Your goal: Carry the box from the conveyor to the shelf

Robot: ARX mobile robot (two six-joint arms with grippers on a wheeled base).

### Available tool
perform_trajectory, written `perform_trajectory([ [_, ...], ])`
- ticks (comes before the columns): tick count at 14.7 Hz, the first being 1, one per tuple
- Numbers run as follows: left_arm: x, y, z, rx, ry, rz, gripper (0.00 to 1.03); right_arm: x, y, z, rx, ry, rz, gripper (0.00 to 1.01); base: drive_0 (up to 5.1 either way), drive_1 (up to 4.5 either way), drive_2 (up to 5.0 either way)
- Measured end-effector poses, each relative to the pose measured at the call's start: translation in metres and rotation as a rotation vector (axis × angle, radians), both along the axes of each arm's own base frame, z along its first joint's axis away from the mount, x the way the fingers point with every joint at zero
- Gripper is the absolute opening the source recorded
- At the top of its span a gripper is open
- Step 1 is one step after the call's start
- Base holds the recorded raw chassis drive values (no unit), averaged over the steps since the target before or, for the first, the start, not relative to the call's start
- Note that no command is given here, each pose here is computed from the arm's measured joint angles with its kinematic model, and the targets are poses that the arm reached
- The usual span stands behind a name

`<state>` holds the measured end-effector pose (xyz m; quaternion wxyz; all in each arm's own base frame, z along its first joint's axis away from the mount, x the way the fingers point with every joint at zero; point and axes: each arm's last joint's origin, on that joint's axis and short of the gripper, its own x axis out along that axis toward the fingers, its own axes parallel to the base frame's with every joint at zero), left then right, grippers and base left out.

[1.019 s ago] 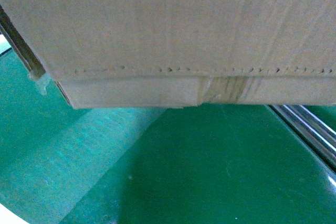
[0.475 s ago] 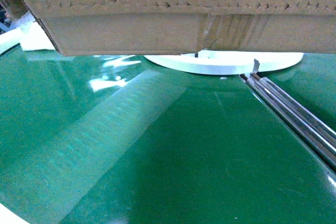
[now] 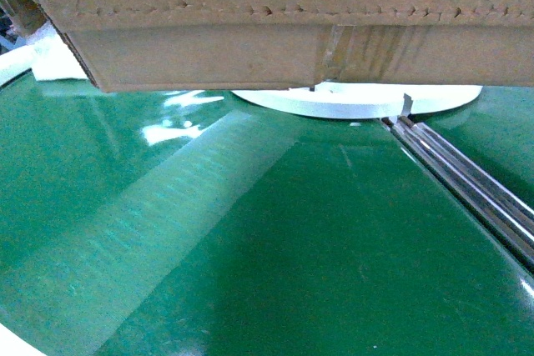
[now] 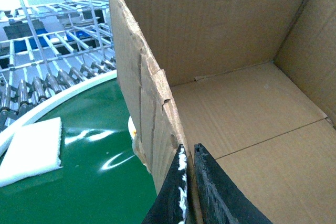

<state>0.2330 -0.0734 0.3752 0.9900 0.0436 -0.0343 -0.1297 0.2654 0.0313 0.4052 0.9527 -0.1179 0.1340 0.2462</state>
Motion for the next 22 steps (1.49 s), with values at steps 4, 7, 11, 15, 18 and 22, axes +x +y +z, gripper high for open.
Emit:
perform_trajectory([
  [4, -0.012, 0.002, 0.024, -0.015, -0.095, -0.011, 0.02, -0.015, -0.002, 0.032, 0.035, -0.065, 0.031, 0.03, 0.0, 0.0, 0.0],
  [7, -0.031, 0.002, 0.048, -0.031, -0.169, -0.034, 0.02, -0.034, -0.003, 0.052, 0.054, -0.123, 0.05, 0.03, 0.0, 0.0, 0.0],
  [11, -0.033, 0.001, 0.051, -0.015, -0.18, -0.035, 0.02, -0.033, -0.006, 0.049, 0.071, -0.137, 0.05, 0.03, 0.0, 0.0, 0.0],
  [15, -0.033, 0.001, 0.051, -0.012, -0.181, -0.034, 0.02, -0.033, -0.006, 0.05, 0.072, -0.137, 0.05, 0.03, 0.0, 0.0, 0.0],
  [18, -0.033, 0.001, 0.051, -0.011, -0.181, -0.034, 0.02, -0.033, -0.006, 0.05, 0.072, -0.138, 0.05, 0.03, 0.0, 0.0, 0.0],
  [22, -0.03, 0.0, 0.049, -0.005, -0.175, -0.032, 0.02, -0.03, -0.006, 0.048, 0.072, -0.131, 0.05, 0.03, 0.0, -3.08, 3.2],
])
